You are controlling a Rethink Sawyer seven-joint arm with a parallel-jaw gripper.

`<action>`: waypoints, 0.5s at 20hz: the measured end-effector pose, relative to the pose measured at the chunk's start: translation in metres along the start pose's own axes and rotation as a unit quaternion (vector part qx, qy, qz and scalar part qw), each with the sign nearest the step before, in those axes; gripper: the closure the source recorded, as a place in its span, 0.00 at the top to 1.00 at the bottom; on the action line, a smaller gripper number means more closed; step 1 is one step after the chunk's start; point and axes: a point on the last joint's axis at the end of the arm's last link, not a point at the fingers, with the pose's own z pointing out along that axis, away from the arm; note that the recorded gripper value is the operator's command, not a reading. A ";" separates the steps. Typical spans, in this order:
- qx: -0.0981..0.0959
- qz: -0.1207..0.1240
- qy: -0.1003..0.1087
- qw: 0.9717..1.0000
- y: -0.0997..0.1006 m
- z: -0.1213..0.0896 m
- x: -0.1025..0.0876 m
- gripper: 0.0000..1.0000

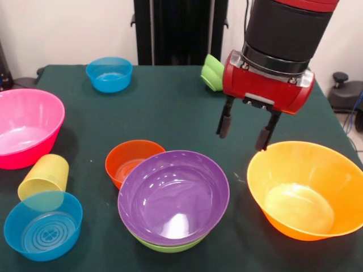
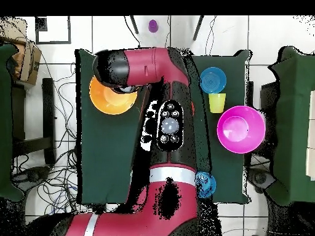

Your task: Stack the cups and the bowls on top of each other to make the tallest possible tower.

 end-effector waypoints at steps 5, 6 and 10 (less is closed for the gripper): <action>0.019 -0.008 -0.007 1.000 0.001 -0.003 0.006 1.00; 0.022 -0.010 -0.009 1.000 0.001 -0.004 0.007 1.00; 0.031 -0.016 -0.007 0.999 0.006 -0.008 0.011 1.00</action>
